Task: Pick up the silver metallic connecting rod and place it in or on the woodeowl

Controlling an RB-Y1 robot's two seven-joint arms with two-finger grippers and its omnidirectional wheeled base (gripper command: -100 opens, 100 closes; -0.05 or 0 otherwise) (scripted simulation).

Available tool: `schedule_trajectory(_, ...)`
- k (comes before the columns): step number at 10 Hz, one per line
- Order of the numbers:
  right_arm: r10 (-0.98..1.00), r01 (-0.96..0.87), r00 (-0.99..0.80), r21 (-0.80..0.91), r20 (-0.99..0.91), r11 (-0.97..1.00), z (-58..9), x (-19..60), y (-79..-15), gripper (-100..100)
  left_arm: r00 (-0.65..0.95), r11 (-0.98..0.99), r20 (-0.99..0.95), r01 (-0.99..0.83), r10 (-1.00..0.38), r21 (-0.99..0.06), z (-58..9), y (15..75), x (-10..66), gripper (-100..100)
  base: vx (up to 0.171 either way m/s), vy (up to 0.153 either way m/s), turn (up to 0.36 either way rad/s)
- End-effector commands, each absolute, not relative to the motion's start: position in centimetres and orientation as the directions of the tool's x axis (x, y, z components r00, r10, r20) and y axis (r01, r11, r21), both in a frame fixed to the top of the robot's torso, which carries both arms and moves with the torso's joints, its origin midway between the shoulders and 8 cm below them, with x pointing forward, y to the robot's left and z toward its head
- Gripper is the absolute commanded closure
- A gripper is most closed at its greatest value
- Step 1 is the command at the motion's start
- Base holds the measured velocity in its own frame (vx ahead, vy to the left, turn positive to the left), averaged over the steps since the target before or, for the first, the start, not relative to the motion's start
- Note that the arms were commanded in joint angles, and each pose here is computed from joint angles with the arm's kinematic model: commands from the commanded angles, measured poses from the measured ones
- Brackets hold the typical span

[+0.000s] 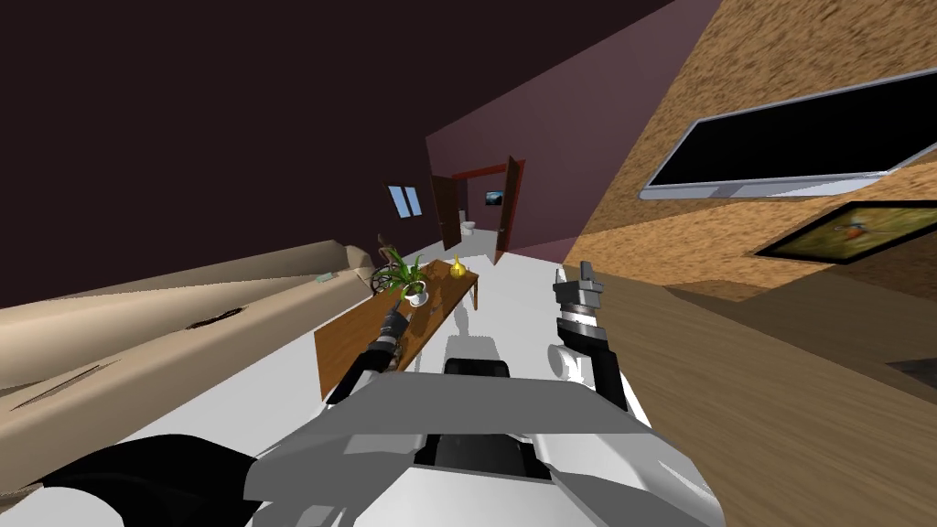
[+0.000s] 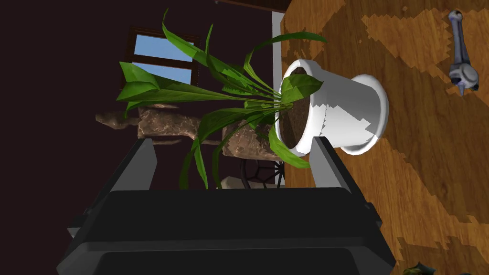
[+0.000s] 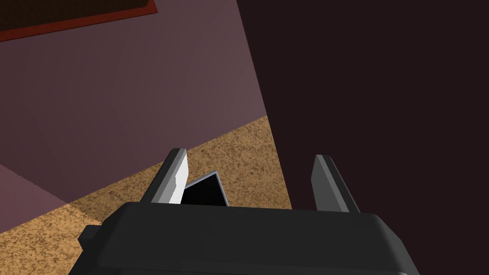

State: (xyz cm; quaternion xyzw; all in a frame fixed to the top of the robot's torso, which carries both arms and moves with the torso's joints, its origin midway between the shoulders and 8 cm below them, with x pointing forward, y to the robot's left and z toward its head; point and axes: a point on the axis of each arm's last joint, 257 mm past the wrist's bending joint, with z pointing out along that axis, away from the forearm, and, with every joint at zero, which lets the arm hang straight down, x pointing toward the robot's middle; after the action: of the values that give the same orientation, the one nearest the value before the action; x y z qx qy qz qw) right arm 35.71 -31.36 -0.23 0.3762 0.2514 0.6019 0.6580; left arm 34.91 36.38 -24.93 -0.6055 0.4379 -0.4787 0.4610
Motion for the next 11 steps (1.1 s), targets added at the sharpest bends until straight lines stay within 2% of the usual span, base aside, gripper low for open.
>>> schedule_trajectory(1, 0.981, -0.603, 0.149, 0.798, 0.122, -0.008, -0.2, 35.7, -31.4, 0, 0.179, -0.225, 0.199, -0.133, -0.963, -0.965, -26.7, 37.0, 34.5, -100, 0.069, -0.027, -0.05)
schedule_trajectory(5, 0.981, -0.603, 0.149, 0.798, 0.122, -0.007, -0.2, 35.7, -31.4, 0, 0.292, -0.375, 0.294, -0.275, -0.91, -0.885, -33.0, 39.5, 31.0, -100, 0.075, -0.027, -0.131)
schedule_trajectory(7, 0.981, -0.603, 0.149, 0.798, 0.122, -0.007, -0.2, 35.7, -31.4, 0, 0.385, -0.476, 0.339, -0.352, -0.859, -0.806, -37.1, 41.0, 27.8, -100, 0.151, -0.039, -0.185)
schedule_trajectory(8, 0.981, -0.603, 0.149, 0.798, 0.122, -0.007, -0.2, 35.7, -31.4, 0, 0.385, -0.476, 0.339, -0.352, -0.858, -0.806, -37.1, 41.0, 27.8, -100, 0.119, -0.022, -0.058)
schedule_trajectory(10, 0.981, -0.603, 0.149, 0.798, 0.122, -0.007, -0.2, 35.7, -31.4, 0, 0.482, -0.573, 0.368, -0.398, -0.795, -0.716, -40.7, 42.3, 24.3, -100, 0.129, -0.026, -0.144)
schedule_trajectory(11, 0.981, -0.603, 0.149, 0.798, 0.122, -0.007, -0.2, 35.7, -31.4, 0, 0.483, -0.574, 0.368, -0.401, -0.795, -0.714, -40.7, 42.3, 24.3, -100, 0.126, -0.026, -0.076)
